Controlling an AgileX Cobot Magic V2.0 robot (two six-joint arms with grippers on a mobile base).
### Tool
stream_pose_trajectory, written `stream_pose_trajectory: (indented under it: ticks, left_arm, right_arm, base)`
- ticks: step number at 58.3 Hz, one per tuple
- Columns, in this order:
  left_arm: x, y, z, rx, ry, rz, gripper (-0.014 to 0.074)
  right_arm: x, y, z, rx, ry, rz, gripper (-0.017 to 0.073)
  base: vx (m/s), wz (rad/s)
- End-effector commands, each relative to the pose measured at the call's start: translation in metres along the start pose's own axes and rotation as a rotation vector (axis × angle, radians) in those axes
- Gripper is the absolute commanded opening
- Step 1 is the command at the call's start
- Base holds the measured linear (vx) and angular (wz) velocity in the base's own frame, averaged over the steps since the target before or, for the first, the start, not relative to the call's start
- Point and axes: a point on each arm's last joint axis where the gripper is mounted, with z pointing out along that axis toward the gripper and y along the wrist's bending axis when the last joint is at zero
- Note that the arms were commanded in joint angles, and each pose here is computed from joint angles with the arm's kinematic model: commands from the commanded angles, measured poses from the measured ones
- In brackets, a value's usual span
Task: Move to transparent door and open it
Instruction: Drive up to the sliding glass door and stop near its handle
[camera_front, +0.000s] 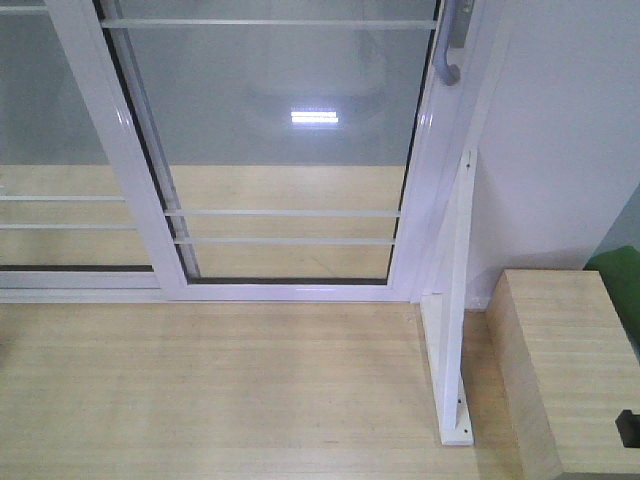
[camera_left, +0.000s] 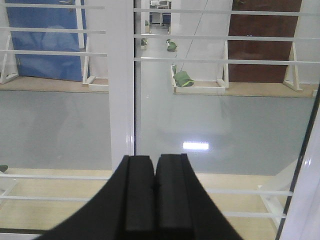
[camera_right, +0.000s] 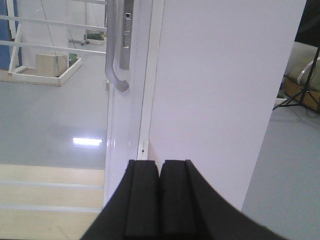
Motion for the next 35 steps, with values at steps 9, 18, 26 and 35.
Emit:
stream_pose_trajectory:
  ticks: [9, 18, 26, 35]
  left_arm:
    - [0.0031, 0.0002, 0.0013, 0.005, -0.051, -0.003, -0.0006]
    - [0.0031, 0.0002, 0.0013, 0.005, -0.051, -0.003, -0.0006]
    - [0.0031, 0.0002, 0.0013, 0.005, -0.051, -0.003, -0.0006]
    - [0.0031, 0.0002, 0.0013, 0.005, -0.051, -0.003, -0.0006]
  right_arm:
    - [-0.0033, 0.0001, -0.0001, 0.007, -0.077, -0.001, -0.0008]
    - [-0.0033, 0.0001, -0.0001, 0.007, -0.077, -0.001, -0.0008]
    - [-0.0033, 0.0001, -0.0001, 0.007, -0.077, -0.001, -0.0008]
    - [-0.0033, 0.0001, -0.0001, 0.007, -0.077, -0.001, -0.0008]
  base:
    - [0.34, -0.01]
    - [0.29, 0.02]
    - [0.24, 0.02]
    - [0.21, 0.02]
